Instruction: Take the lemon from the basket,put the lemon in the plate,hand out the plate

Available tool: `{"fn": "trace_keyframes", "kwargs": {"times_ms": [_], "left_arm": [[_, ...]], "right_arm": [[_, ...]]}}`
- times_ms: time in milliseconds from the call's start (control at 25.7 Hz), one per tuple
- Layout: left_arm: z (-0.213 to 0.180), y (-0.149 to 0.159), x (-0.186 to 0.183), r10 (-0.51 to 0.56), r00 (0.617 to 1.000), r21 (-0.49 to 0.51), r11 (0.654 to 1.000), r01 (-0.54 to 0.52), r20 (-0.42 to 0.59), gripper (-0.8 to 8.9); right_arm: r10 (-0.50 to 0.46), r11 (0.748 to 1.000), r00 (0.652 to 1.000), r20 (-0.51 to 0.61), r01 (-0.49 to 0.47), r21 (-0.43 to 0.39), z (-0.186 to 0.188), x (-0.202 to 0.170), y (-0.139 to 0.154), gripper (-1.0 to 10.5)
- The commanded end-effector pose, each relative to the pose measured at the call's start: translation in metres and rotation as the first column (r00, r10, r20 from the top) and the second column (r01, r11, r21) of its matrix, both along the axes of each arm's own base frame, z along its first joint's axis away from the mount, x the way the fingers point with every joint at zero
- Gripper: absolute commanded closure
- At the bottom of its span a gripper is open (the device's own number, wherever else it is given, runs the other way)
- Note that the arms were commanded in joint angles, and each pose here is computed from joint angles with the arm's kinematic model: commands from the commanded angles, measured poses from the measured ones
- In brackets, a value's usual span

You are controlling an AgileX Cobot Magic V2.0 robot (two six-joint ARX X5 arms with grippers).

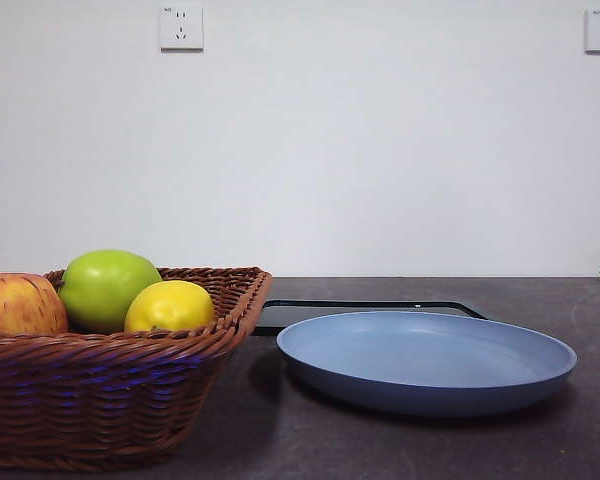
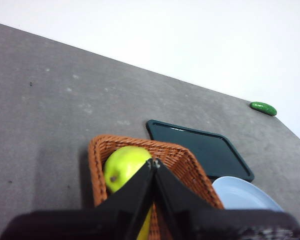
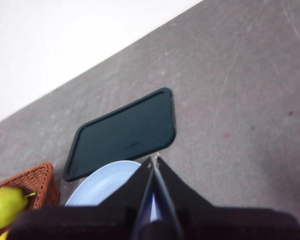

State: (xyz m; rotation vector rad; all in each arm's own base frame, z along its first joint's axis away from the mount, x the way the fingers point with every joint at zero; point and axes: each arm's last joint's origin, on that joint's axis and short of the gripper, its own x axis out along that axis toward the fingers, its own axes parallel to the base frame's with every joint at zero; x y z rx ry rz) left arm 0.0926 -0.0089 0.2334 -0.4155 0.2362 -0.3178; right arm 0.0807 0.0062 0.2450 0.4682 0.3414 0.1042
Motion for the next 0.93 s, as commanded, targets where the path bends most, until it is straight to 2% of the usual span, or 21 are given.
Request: {"fn": "trace_keyframes", "kwargs": {"times_ms": [39,156,311,428,506,544,583,739,817,933], "left_arm": [[0.019,0.0,0.007,-0.015,1.0,0.029,0.999,0.016,-0.02,8.06],[0.037,-0.001,0.017,-0.068,0.997,0.073,0.995,0.072,-0.047,8.06],[0.06,-0.003,0.033,-0.16,0.984,0.073,0.984,0.165,-0.073,8.07],[0.073,-0.007,0.045,-0.247,0.964,0.044,0.967,0.252,-0.104,8.07],[0.08,-0.01,0.053,-0.308,0.942,0.018,0.949,0.313,-0.135,8.07],[0.082,-0.012,0.057,-0.334,0.931,0.01,0.941,0.339,-0.148,8.07],[0.085,-0.014,0.062,-0.367,0.914,0.009,0.927,0.374,-0.175,8.07],[0.088,-0.029,0.078,-0.449,0.838,0.006,0.881,0.474,-0.309,8.07],[0.084,-0.036,0.083,-0.482,0.808,-0.002,0.859,0.512,-0.338,8.07],[0.082,-0.044,0.085,-0.512,0.784,-0.005,0.838,0.545,-0.351,8.04]], "right_arm": [[0.033,0.995,0.999,0.003,-0.033,-0.092,0.025,0.003,0.0,9.4],[0.047,0.99,0.998,-0.032,-0.051,-0.131,0.045,0.01,0.0,9.4],[0.081,0.977,0.992,-0.094,-0.098,-0.191,0.063,0.023,0.001,9.4],[0.155,0.96,0.974,-0.166,-0.188,-0.208,0.068,0.037,0.003,9.4],[0.213,0.945,0.949,-0.231,-0.26,-0.199,0.068,0.048,0.004,9.4],[0.24,0.938,0.935,-0.261,-0.292,-0.186,0.066,0.053,0.005,9.4],[0.287,0.927,0.907,-0.31,-0.344,-0.147,0.064,0.062,0.007,9.4],[0.467,0.867,0.776,-0.424,-0.495,0.049,0.043,0.091,0.013,9.3],[0.491,0.854,0.732,-0.472,-0.51,0.097,0.031,0.104,0.016,8.8],[0.496,0.847,0.677,-0.544,-0.514,0.134,0.014,0.12,0.021,7.6]]}}
